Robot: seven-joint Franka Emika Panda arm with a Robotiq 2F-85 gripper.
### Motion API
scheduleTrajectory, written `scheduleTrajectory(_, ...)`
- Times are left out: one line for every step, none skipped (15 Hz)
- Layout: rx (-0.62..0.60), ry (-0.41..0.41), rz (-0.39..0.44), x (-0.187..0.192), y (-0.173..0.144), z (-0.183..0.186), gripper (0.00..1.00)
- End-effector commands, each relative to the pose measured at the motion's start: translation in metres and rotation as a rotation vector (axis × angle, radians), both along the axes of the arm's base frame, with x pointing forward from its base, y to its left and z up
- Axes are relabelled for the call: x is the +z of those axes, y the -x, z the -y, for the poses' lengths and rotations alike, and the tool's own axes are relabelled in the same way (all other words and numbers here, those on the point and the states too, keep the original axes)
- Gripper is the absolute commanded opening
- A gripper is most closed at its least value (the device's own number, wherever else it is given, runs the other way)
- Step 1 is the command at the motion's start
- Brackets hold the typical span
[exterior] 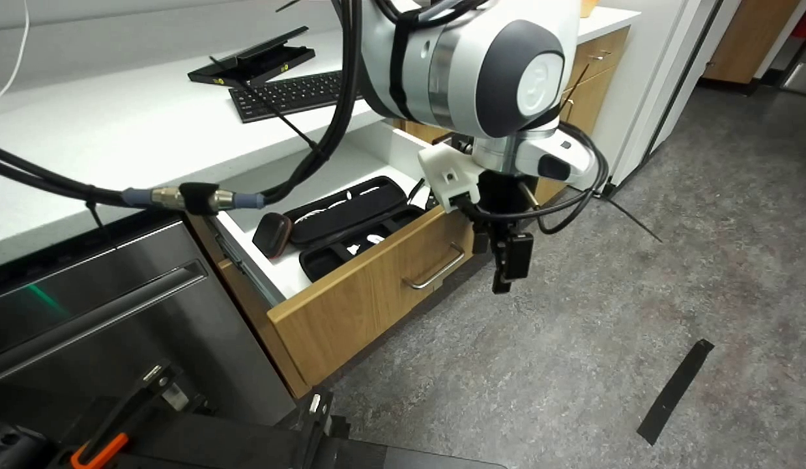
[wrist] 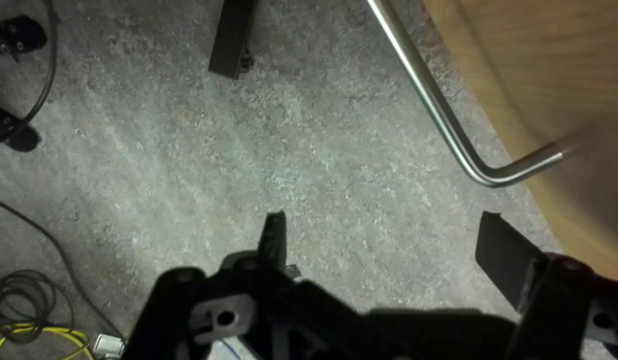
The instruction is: Close the drawer
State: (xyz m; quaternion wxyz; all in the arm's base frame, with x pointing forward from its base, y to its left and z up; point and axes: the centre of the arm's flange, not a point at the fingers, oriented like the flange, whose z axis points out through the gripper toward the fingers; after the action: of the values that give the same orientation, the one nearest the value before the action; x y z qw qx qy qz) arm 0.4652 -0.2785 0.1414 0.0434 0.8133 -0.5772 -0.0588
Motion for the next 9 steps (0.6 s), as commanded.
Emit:
scheduleTrajectory(0.034,-0.144,0.049,0.013,-0.033,-0.007,1.0)
scheduleTrajectory(0.058,-0.167,0.058,0.017,-0.042,-0.015,1.0)
scheduleTrajectory(0.086,-0.184,0.062,0.02,-0.05,-0.023,1.0)
scheduleTrajectory(0.114,-0.189,0.059,0.022,-0.061,-0.033,1.0)
scheduleTrajectory(0.131,-0.188,0.054,0.024,-0.069,-0.041,1.0)
scheduleTrajectory(0.143,-0.184,0.045,0.026,-0.077,-0.05,1.0)
scheduleTrajectory(0.164,-0.201,0.027,0.028,-0.082,-0.059,1.0)
scheduleTrajectory(0.131,-0.167,0.044,0.026,-0.061,-0.047,1.0)
scheduleTrajectory(0.148,-0.175,0.038,0.028,-0.067,-0.055,1.0)
